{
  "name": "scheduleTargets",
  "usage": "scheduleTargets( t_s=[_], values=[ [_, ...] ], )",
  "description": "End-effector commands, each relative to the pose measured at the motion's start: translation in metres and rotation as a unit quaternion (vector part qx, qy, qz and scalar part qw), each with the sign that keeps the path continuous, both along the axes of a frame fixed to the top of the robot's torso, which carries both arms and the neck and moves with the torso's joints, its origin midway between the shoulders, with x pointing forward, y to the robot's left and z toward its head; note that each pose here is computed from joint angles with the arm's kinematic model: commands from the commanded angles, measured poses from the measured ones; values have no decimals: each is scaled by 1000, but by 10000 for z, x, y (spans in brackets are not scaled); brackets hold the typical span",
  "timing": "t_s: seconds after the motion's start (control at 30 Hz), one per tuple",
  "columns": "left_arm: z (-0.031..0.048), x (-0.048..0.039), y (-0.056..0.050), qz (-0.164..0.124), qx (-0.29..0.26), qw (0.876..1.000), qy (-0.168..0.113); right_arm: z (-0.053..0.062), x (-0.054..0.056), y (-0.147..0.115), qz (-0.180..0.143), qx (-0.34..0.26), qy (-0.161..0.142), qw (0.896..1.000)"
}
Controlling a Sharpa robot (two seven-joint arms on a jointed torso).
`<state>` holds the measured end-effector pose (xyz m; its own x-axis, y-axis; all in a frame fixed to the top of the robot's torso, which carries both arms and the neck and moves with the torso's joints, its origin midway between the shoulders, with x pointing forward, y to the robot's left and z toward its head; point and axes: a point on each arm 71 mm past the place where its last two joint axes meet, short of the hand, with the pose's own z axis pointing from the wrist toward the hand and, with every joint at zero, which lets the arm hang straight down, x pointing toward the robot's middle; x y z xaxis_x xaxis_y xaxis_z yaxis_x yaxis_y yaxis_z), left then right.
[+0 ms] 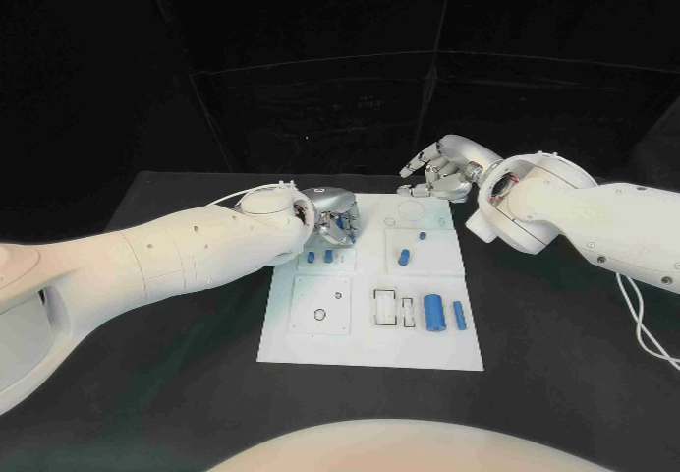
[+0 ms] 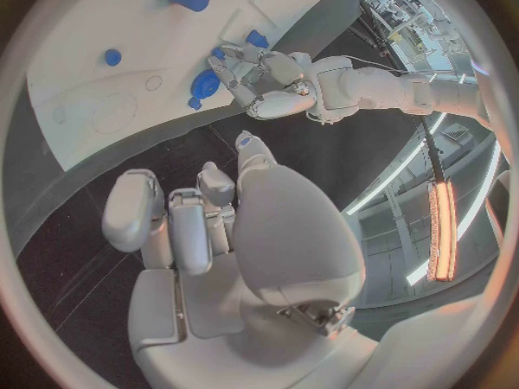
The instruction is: Assemble the parts on the task board
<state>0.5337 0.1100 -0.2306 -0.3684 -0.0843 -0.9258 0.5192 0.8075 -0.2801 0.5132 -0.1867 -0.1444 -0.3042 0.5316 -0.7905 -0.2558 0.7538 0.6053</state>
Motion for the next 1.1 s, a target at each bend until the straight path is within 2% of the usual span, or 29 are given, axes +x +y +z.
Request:
scheduleTargets(
  t_s=[0.03, 0.13, 0.33, 0.43, 0.5, 0.63, 0.83, 0.93, 1.1],
  values=[
    [70, -17, 16, 2, -31, 999, -15, 15, -2, 6, 5, 0, -3, 1000],
    [118, -30, 47, 6, -44, 999, -14, 16, -3, -1, 4, 0, -3, 1000],
    [276, -28, 143, 16, -72, 997, -26, 15, -2, -16, 3, 0, -4, 1000],
    [356, -34, 225, 22, -82, 996, -31, 15, -1, -23, 3, 0, -3, 1000],
    [378, -43, 281, 27, -83, 996, -28, 14, 0, -25, 2, 0, -3, 1000],
    [389, -60, 418, 38, -75, 996, -16, 13, 1, -34, 2, -1, -3, 1000],
    [359, -55, 613, 55, -55, 997, 4, 11, 5, -49, 0, -1, -3, 1000],
    [341, -48, 662, 60, -48, 997, 11, 11, 7, -50, 0, -2, -3, 1000],
    [309, -31, 678, 64, -42, 997, 18, 9, 7, -51, 0, -2, -2, 1000]
  ],
)
